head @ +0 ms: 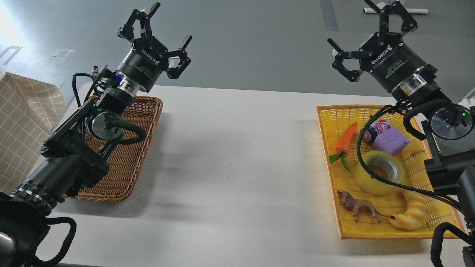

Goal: Place and transfer tape with both arms

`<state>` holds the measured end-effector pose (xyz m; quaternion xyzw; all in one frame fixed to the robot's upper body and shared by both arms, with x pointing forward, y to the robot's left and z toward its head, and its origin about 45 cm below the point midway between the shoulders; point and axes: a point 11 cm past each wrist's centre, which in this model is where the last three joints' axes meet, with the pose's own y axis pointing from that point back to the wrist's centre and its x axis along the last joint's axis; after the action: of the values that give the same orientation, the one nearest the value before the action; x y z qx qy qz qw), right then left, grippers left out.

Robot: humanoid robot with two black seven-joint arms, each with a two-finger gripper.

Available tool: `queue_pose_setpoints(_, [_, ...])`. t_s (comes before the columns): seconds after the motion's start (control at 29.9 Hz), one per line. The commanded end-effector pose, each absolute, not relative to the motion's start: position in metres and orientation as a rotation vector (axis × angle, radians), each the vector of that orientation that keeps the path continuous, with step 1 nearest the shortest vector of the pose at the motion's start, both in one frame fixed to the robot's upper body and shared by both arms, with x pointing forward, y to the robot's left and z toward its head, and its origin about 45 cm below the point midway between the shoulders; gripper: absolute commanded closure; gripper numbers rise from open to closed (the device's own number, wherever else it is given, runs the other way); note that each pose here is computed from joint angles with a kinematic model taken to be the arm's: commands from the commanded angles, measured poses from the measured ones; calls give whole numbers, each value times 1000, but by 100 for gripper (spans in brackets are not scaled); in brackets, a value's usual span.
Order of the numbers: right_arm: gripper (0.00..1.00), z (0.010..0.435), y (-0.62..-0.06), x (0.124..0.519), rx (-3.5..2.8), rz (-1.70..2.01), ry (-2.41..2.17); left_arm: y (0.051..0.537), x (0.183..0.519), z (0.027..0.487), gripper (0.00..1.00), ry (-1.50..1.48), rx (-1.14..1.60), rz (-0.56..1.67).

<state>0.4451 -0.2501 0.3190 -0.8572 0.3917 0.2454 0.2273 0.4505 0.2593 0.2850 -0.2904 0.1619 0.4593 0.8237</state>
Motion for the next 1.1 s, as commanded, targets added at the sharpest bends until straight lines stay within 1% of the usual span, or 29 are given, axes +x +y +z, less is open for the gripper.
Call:
queue_pose_setpoints(0.0, [1, 317, -251, 445, -2358, 680, 1082, 260, 451, 285, 2, 345, -619, 977])
queue_pose_setpoints(1.07, [1, 308, -253, 444, -2368, 700, 1107, 259, 451, 286, 2, 343, -624, 975])
